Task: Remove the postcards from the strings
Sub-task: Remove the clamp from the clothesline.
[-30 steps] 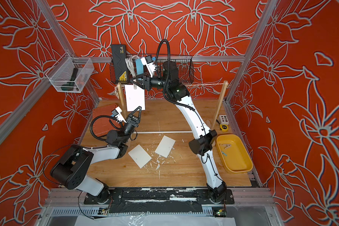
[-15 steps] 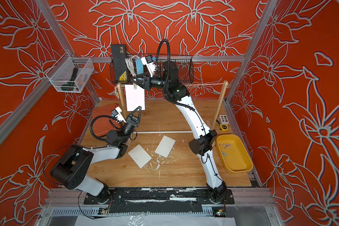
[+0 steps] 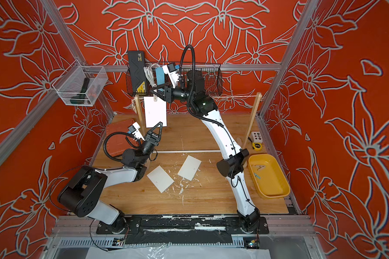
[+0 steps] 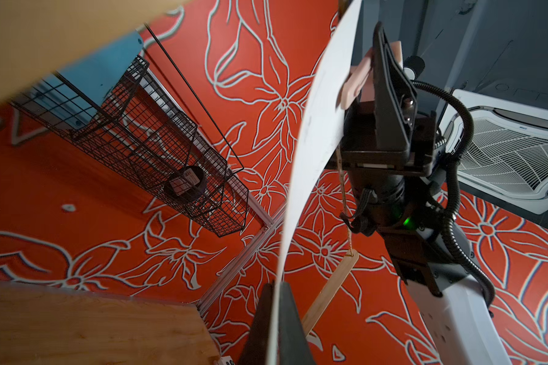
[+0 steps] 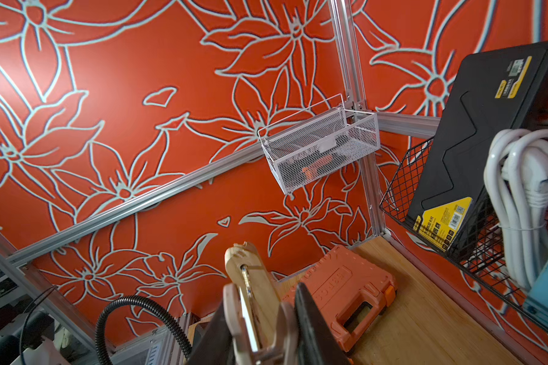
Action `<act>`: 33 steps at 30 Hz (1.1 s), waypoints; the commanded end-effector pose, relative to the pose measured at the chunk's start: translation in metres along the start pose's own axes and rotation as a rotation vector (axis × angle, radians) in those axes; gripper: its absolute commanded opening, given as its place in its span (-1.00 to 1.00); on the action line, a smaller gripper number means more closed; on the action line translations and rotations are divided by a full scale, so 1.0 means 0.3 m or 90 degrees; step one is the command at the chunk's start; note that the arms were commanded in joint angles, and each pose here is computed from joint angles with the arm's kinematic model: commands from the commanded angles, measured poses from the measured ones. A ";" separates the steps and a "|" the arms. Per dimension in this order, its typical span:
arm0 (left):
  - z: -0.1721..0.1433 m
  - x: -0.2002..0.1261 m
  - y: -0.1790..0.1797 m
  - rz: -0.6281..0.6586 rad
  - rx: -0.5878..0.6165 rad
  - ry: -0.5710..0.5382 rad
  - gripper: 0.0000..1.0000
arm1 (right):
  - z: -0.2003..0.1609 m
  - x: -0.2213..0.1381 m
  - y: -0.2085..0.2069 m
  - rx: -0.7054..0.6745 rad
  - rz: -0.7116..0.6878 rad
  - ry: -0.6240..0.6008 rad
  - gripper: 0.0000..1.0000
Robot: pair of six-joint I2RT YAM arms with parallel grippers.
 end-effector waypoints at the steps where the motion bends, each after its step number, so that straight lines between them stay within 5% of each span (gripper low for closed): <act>1: 0.046 -0.013 -0.053 -0.062 0.005 -0.043 -1.00 | 0.067 -0.032 0.061 -0.039 -0.001 -0.036 -0.40; 33: -0.006 -0.106 -0.046 -0.050 -0.016 0.020 -1.00 | 0.091 -0.049 0.078 -0.050 -0.009 -0.049 -0.41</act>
Point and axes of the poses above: each gripper's point midway between its finger pads, its own x axis out along the fingers, its own y axis along the line the jaws close on, z = x × y, the point moved 6 cm from there along -x, back along the fingers, and after that the axes turned 6 degrees about x, right-handed, at the moved point
